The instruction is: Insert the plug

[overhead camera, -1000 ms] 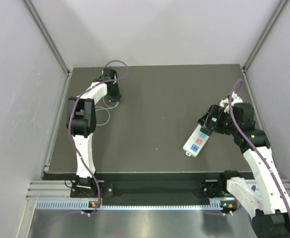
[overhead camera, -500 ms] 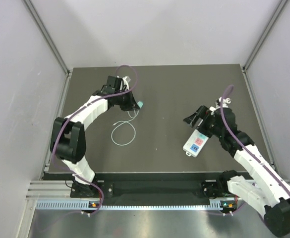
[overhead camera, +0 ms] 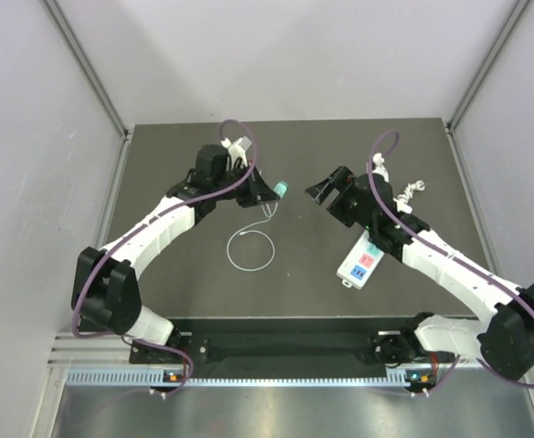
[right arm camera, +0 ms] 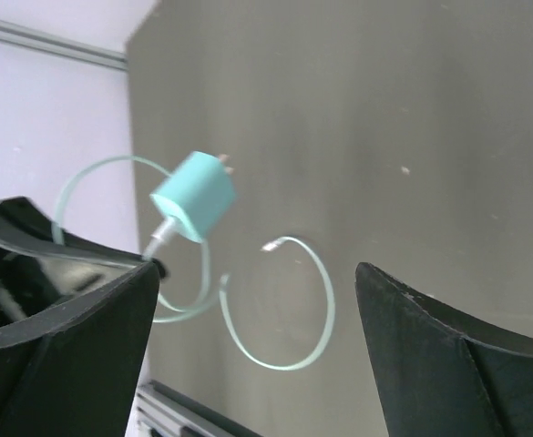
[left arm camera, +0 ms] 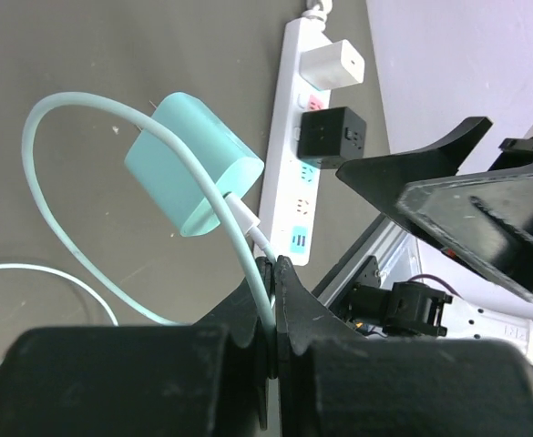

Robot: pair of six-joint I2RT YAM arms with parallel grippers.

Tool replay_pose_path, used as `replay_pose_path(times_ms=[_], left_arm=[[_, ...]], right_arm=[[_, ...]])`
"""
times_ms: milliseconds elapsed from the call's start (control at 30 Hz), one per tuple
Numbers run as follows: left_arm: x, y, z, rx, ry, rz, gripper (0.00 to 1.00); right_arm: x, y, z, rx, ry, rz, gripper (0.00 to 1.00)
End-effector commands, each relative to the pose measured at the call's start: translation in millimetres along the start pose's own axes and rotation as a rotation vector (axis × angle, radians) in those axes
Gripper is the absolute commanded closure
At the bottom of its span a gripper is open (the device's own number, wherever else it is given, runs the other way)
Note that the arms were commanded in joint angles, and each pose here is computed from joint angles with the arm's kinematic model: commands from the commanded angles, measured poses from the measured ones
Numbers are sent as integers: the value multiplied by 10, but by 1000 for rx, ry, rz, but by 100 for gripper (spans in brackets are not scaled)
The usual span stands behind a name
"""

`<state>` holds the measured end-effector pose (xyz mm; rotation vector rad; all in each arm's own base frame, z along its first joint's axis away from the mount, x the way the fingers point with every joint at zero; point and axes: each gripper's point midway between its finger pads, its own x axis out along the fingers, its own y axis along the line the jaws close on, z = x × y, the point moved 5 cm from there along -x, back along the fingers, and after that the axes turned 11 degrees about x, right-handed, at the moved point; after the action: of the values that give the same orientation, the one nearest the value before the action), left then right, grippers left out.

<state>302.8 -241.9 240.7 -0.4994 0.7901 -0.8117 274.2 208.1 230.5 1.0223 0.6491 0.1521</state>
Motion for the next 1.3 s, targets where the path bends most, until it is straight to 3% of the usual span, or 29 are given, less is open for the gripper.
replay_pose_path(times_ms=[0,600,867,1100,1167,1267], left_arm=[[-70,-238,122,58,-78,-73,100],[68,-387,-51,173,-52,-31,100],[95,-394,-90,202,-52,-13,100],[119,-420,-120,208,-46,-16,100],[122,-418,-122,208,-47,-12,100],[132,-425,-135,212,-45,-14,100]], right_arm=[[-33,405,37,23,-40,95,13],[426,537,-336,-50,128,30,28],[507,478,-387,-62,141,11,46],[569,432,-383,-72,130,-13,46],[592,424,-385,-75,128,-15,56],[614,413,-396,-81,134,-22,60]])
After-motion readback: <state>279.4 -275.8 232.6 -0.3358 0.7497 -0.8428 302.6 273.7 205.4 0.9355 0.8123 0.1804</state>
